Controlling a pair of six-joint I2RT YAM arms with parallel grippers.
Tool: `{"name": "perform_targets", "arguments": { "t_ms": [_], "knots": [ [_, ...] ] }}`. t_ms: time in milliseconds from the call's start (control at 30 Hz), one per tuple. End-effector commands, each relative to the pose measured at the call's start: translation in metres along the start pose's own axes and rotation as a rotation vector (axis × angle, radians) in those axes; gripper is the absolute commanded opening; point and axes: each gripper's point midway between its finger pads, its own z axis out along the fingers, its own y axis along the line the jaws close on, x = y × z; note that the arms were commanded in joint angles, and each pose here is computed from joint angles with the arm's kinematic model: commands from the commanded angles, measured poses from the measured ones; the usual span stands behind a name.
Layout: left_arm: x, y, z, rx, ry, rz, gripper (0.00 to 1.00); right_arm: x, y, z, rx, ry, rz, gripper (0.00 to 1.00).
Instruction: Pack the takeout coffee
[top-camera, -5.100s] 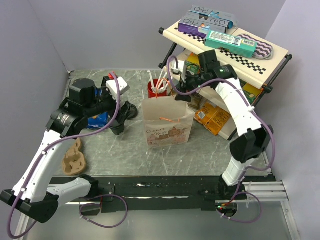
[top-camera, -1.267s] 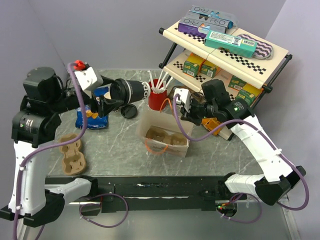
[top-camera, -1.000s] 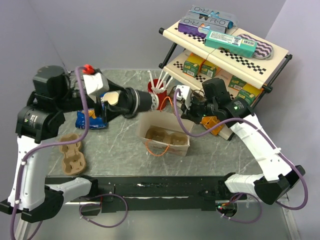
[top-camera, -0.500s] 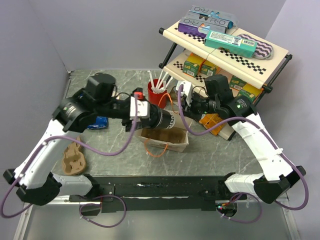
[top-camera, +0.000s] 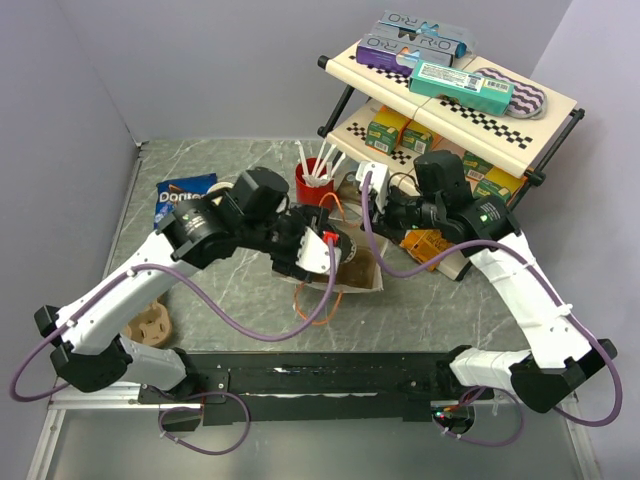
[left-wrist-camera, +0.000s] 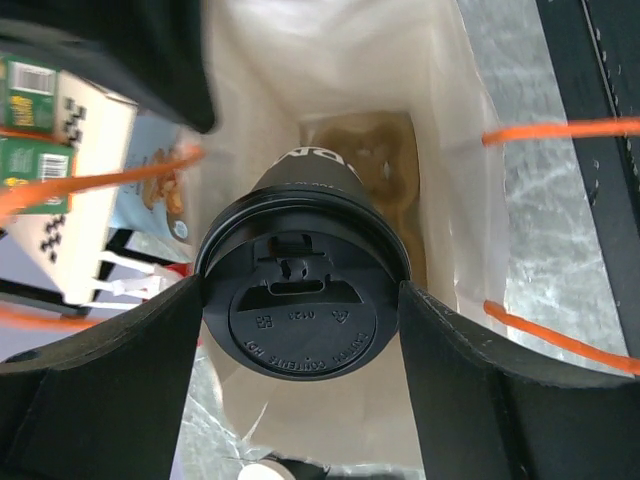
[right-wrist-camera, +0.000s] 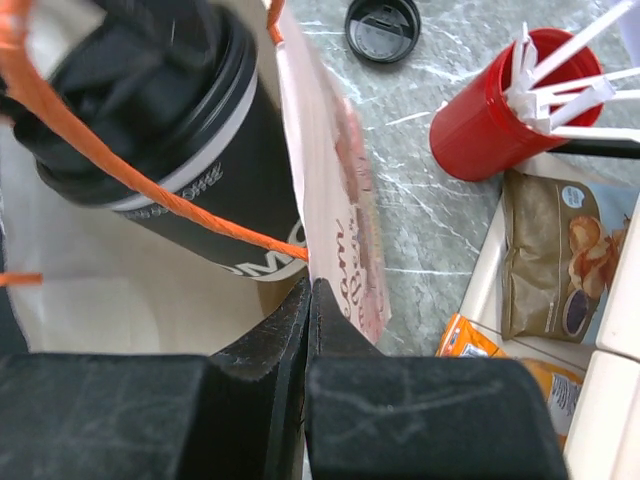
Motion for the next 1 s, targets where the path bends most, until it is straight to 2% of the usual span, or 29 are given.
{"name": "perform_targets", "arguments": {
  "t_ms": [0, 267, 433, 667, 967],
  "knots": [
    [0.010, -0.004, 0.007, -0.015, 0.046, 0.075, 0.01, -0.013, -0.009, -0.005, 0.077, -0.051, 0.009, 0.00],
    [0.036, -0.012, 0.015, -0.064, 0.126, 0.114, 0.01, -0.020, -0.013, -0.014, 0.139, -0.086, 0.031, 0.00],
    [0.040, -0.008, 0.023, -0.071, 0.159, 0.126, 0.01, -0.021, 0.004, -0.012, 0.107, -0.073, -0.073, 0.00],
    [0.050, -0.010, 0.044, -0.052, 0.189, 0.114, 0.01, -0.020, 0.010, -0.010, 0.112, -0.072, -0.124, 0.00],
    [0.077, -0.021, 0.059, 0.016, 0.332, 0.118, 0.01, -0.011, 0.027, -0.008, 0.117, -0.066, -0.186, 0.00]
  ]
}}
